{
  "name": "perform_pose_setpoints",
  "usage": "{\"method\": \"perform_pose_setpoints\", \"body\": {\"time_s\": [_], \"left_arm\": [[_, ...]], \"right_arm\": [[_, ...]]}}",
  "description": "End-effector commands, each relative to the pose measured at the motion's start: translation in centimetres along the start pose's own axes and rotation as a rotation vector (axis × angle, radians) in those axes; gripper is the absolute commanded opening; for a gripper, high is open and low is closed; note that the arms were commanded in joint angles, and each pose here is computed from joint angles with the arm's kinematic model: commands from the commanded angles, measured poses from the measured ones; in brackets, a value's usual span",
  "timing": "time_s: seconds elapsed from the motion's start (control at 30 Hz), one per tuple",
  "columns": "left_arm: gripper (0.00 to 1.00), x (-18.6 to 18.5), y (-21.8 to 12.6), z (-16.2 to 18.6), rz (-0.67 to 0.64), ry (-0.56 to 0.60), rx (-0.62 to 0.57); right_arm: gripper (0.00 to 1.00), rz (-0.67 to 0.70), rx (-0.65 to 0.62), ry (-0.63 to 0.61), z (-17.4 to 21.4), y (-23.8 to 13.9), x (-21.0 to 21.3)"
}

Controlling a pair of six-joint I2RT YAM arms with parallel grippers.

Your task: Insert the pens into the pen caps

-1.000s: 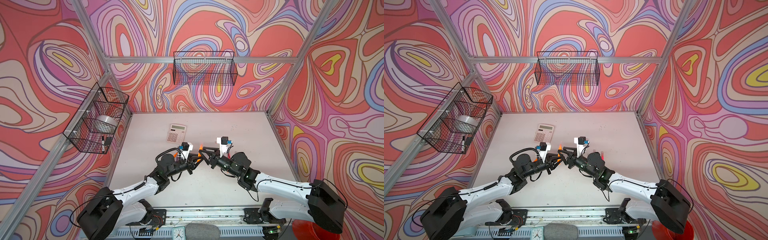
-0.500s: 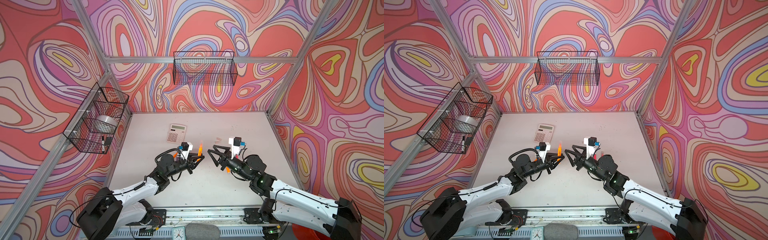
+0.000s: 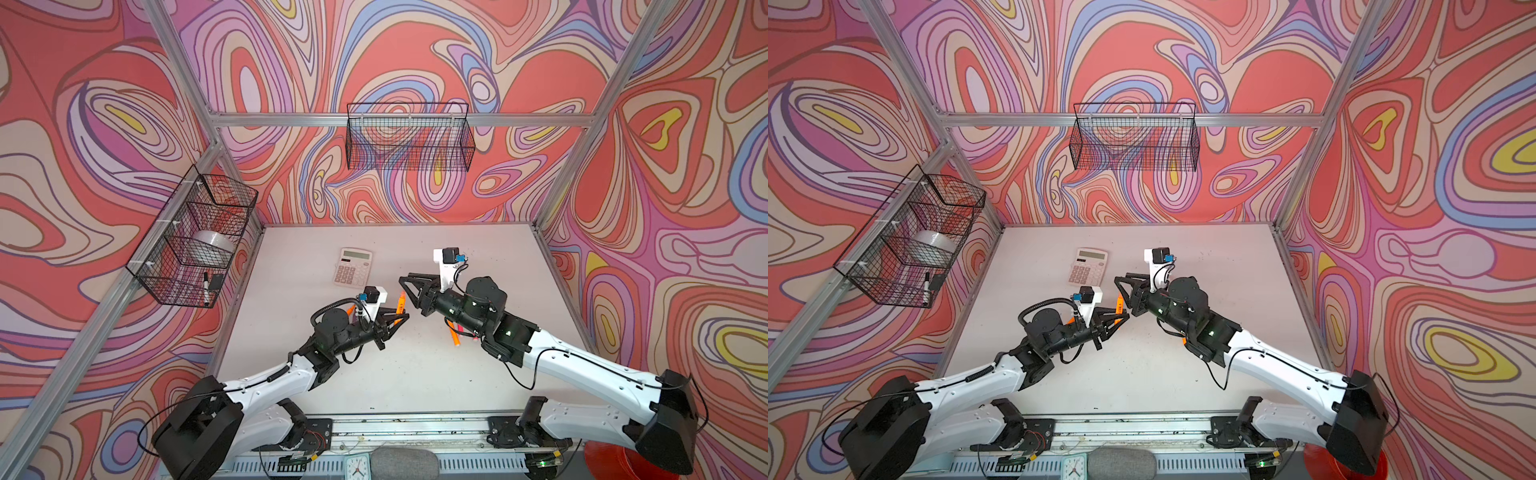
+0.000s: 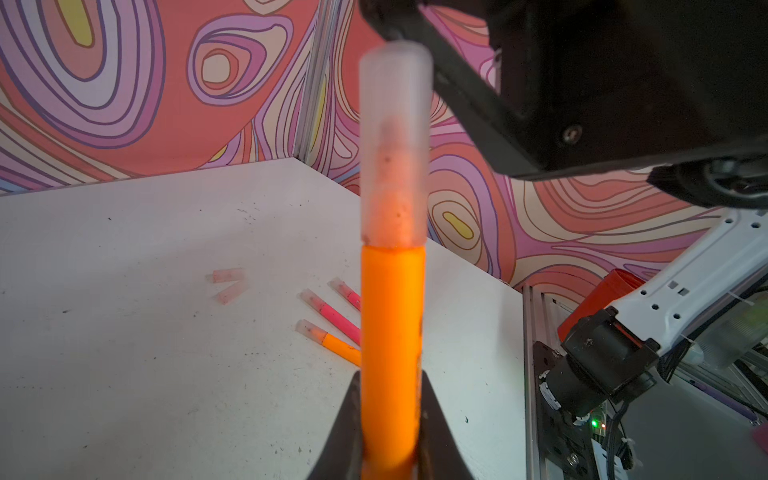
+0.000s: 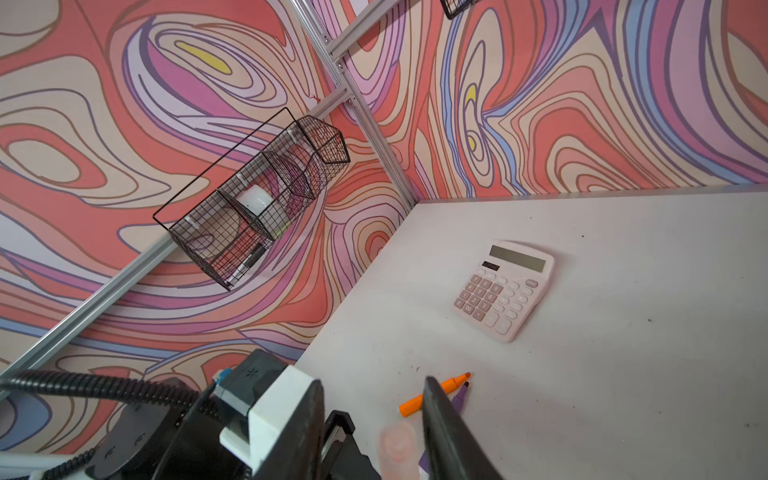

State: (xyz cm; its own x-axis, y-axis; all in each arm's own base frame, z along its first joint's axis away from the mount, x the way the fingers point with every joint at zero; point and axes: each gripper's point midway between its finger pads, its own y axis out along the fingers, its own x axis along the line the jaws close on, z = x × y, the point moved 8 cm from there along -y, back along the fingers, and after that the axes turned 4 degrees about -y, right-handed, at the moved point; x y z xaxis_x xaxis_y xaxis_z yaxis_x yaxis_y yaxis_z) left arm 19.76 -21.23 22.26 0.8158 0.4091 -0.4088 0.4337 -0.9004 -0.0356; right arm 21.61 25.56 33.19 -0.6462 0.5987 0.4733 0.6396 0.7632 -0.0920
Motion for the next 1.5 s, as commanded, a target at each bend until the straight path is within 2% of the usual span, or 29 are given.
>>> {"method": "perform_pose_setpoints", "body": {"time_s": [0.0, 0.27, 0.8, 0.93, 1.17, 1.4, 1.47], "left_arm": [[0.0, -0.6, 0.1, -1.2, 0.014, 0.036, -0.036], [0.0, -0.6, 0.1, -1.2, 0.013, 0.035, -0.035], [0.0, -0.6, 0.1, -1.2, 0.018, 0.033, -0.032], [0.0, -0.6, 0.1, -1.2, 0.015, 0.034, -0.035], [0.0, -0.6, 0.1, -1.2, 0.008, 0.033, -0.035], [0.0, -0.5, -0.1, -2.0, -0.031, 0.063, -0.053], [0.0, -0.4, -0.2, -3.1, -0.088, 0.08, -0.086]], "right_arm": [[0.37, -0.006, 0.049, 0.003, 0.3, 0.5, 0.2], [0.29, 0.013, 0.063, -0.005, 0.6, 0.6, -0.1], [0.33, 0.005, 0.066, -0.018, 0.3, 1.5, 0.2], [0.26, -0.004, 0.074, -0.017, 0.4, 1.7, 0.3], [0.0, -0.012, 0.095, -0.023, 0.7, 1.7, 0.2], [0.0, -0.046, 0.164, -0.044, 2.7, 1.3, 1.0], [0.0, -0.061, 0.183, -0.05, 3.5, 1.0, 1.4]]}}
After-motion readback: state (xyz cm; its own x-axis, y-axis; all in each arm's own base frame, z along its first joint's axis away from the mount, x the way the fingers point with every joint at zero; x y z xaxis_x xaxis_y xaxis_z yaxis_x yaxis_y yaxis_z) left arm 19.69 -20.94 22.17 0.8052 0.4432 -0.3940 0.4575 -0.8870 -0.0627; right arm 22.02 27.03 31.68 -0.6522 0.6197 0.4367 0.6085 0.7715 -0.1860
